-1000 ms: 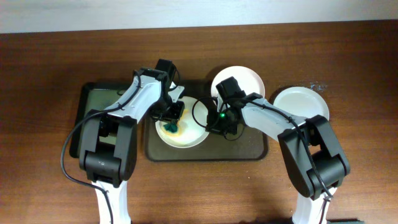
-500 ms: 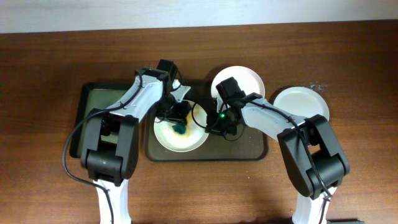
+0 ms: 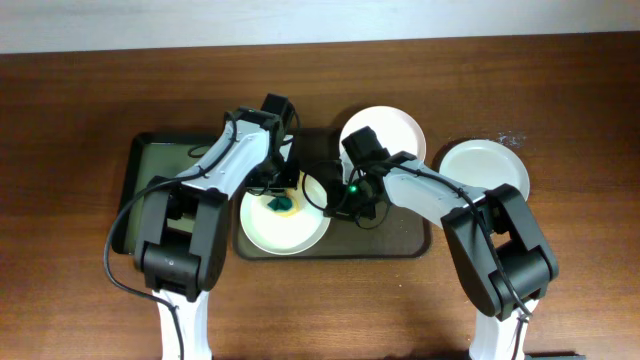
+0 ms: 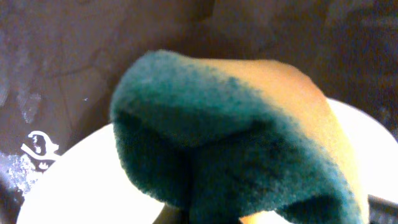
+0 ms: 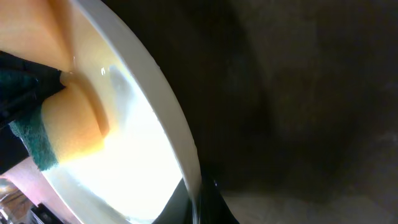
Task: Clean dirty plates on tray and stack at the side
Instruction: 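Lower the sponge into the plate and scrub with the left gripper, then keep scrubbing the plate with the sponge while right gripper holds it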
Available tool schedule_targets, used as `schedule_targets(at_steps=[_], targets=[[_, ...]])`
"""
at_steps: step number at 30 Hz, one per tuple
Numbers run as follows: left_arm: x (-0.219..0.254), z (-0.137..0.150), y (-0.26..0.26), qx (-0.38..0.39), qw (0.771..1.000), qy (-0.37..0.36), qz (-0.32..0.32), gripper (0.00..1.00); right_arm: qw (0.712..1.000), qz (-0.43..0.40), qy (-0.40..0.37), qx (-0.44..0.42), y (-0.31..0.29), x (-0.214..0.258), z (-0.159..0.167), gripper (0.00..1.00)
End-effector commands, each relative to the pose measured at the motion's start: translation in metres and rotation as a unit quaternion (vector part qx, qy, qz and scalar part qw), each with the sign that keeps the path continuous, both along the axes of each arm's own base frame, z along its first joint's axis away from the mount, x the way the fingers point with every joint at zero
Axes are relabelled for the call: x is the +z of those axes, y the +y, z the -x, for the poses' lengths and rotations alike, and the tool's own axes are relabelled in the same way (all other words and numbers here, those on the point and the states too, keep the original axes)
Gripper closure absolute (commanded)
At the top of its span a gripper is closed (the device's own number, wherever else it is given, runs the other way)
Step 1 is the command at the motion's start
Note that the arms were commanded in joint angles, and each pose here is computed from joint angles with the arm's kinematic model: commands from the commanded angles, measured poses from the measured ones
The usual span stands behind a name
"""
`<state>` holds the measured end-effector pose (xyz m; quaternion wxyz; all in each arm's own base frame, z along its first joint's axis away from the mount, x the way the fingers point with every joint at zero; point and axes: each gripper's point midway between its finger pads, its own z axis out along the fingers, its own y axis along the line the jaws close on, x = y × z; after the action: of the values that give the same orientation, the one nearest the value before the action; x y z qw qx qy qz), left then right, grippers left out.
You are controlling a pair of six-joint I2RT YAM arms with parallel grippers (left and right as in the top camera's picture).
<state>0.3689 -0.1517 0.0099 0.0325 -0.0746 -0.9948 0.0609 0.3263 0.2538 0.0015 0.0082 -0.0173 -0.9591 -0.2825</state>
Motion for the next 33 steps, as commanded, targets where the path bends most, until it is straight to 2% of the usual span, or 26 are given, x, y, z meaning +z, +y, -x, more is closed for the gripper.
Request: schedule_targets(at_steps=[1,2,3,5,7,8,10,12,13,16,18,19,21,24,26,29,30,32,33], targets=[[0.005,0.025,-0.038,-0.135,0.977,0.037,0.163,1.0,0.998,0.049,0.035,-0.001,-0.018,-0.034,0.018,0.96],[0.008,0.022,-0.047,-0.14,0.972,0.026,0.189,1.0,0.998,0.049,0.035,-0.001,-0.018,-0.034,0.018,0.96],[0.007,0.015,-0.048,-0.135,0.973,0.013,0.188,1.0,0.998,0.049,0.035,-0.001,-0.018,-0.034,0.018,0.96],[0.001,-0.008,-0.04,-0.091,0.985,-0.022,0.146,1.0,0.998,0.049,0.036,-0.001,-0.018,-0.034,0.018,0.96],[-0.009,-0.042,-0.01,-0.006,0.996,-0.079,0.04,1.0,0.998,0.049,0.036,-0.001,-0.018,-0.034,0.018,0.96],[-0.01,-0.057,0.022,0.065,0.99,-0.112,-0.049,1.0,0.998,0.049,0.036,-0.001,-0.018,-0.034,0.018,0.96],[-0.007,-0.06,0.056,0.12,0.973,-0.135,-0.143,1.0,0.998,0.049,0.036,-0.001,-0.018,-0.034,0.018,0.96],[0.0,-0.052,0.083,0.152,0.955,-0.138,-0.216,1.0,0.998,0.049,0.035,-0.001,-0.018,-0.035,0.018,0.96],[0.002,-0.043,0.088,0.146,0.954,-0.122,-0.232,1.0,0.998,0.05,0.035,-0.002,-0.018,-0.035,0.018,0.96],[0.009,-0.021,0.095,0.13,0.956,-0.074,-0.254,1.0,0.998,0.05,0.033,-0.002,-0.018,-0.035,0.017,0.96],[0.009,-0.007,0.092,0.096,0.964,-0.036,-0.245,1.0,0.998,0.05,0.033,-0.002,-0.018,-0.035,0.017,0.96],[0.005,0.007,0.08,0.055,0.977,0.003,-0.208,1.0,0.998,0.05,0.033,-0.002,-0.018,-0.035,0.017,0.96],[0.002,0.031,0.041,-0.033,0.993,0.07,-0.084,1.0,0.998,0.05,0.033,-0.002,-0.018,-0.035,0.017,0.96],[0.01,0.05,-0.001,-0.1,0.988,0.106,0.057,1.0,0.998,0.049,0.033,-0.002,-0.018,-0.035,0.017,0.96],[0.013,0.051,-0.011,-0.095,0.986,0.109,0.088,1.0,0.998,0.049,0.033,-0.002,-0.018,-0.035,0.017,0.96],[0.009,0.034,-0.015,-0.074,0.99,0.078,0.088,1.0,0.998,0.049,0.033,-0.002,-0.018,-0.035,0.017,0.96],[0.004,0.021,-0.008,-0.04,0.996,0.056,0.056,1.0,0.998,0.049,0.033,-0.002,-0.018,-0.035,0.017,0.96],[-0.003,0.001,0.026,0.055,0.997,0.013,-0.057,1.0,0.998,0.049,0.032,-0.002,-0.018,-0.034,0.017,0.96],[-0.001,-0.005,0.054,0.135,0.98,-0.013,-0.145,1.0,0.998,0.049,0.032,-0.002,-0.018,-0.035,0.017,0.96]])
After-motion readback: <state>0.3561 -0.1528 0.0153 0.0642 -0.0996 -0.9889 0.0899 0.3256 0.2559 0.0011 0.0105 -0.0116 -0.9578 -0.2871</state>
